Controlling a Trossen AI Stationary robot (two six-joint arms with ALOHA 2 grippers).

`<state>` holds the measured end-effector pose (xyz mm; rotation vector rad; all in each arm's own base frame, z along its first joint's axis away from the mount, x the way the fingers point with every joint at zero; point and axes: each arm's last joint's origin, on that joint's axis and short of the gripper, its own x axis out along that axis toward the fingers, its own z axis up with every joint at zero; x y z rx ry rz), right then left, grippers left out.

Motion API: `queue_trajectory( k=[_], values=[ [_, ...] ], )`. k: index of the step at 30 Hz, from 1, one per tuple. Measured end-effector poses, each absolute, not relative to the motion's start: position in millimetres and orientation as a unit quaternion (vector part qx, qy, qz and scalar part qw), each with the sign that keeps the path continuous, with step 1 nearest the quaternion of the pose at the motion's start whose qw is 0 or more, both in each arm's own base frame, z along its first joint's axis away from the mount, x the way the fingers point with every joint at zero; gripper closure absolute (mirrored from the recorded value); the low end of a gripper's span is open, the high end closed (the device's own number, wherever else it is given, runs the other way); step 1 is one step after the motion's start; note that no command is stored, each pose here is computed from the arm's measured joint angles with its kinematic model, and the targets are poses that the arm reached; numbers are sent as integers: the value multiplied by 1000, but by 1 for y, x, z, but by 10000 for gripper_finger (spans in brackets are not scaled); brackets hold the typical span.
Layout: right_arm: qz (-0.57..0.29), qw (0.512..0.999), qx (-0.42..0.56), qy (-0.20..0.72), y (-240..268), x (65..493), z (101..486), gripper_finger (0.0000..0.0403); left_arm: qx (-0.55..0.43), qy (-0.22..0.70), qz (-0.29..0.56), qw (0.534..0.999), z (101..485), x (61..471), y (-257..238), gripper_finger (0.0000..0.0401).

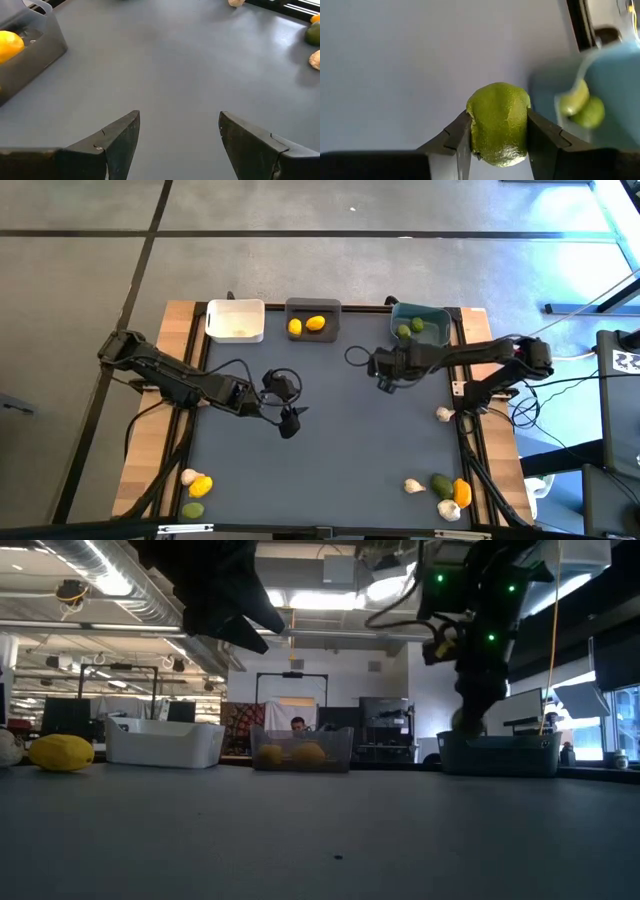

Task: Sort produce into baskets
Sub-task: Put the lime into the blue bin

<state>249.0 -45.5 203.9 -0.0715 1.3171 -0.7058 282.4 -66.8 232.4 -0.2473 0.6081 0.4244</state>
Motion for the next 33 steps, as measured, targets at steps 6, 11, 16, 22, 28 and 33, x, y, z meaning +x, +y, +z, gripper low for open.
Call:
queue_trajectory(
  k=[6,11,16,22,28,33],
  values=[
    [-352,722,-8,595,-64,226,225,265,-117,298,206,925,232,282,-67,134],
    [-368,734,7,570,-77,206,246,265,-117,298,206,925,232,282,-67,134],
    [-388,735,41,555,-97,186,258,265,-117,298,206,925,232,282,-67,134],
    [-407,718,82,558,-126,170,258,265,-117,298,206,925,232,282,-67,135],
    [-439,702,112,549,-154,159,253,265,-117,298,206,925,232,282,-67,135],
    [-436,698,157,546,-171,155,244,265,-114,298,205,925,232,282,-67,135]
  ],
)
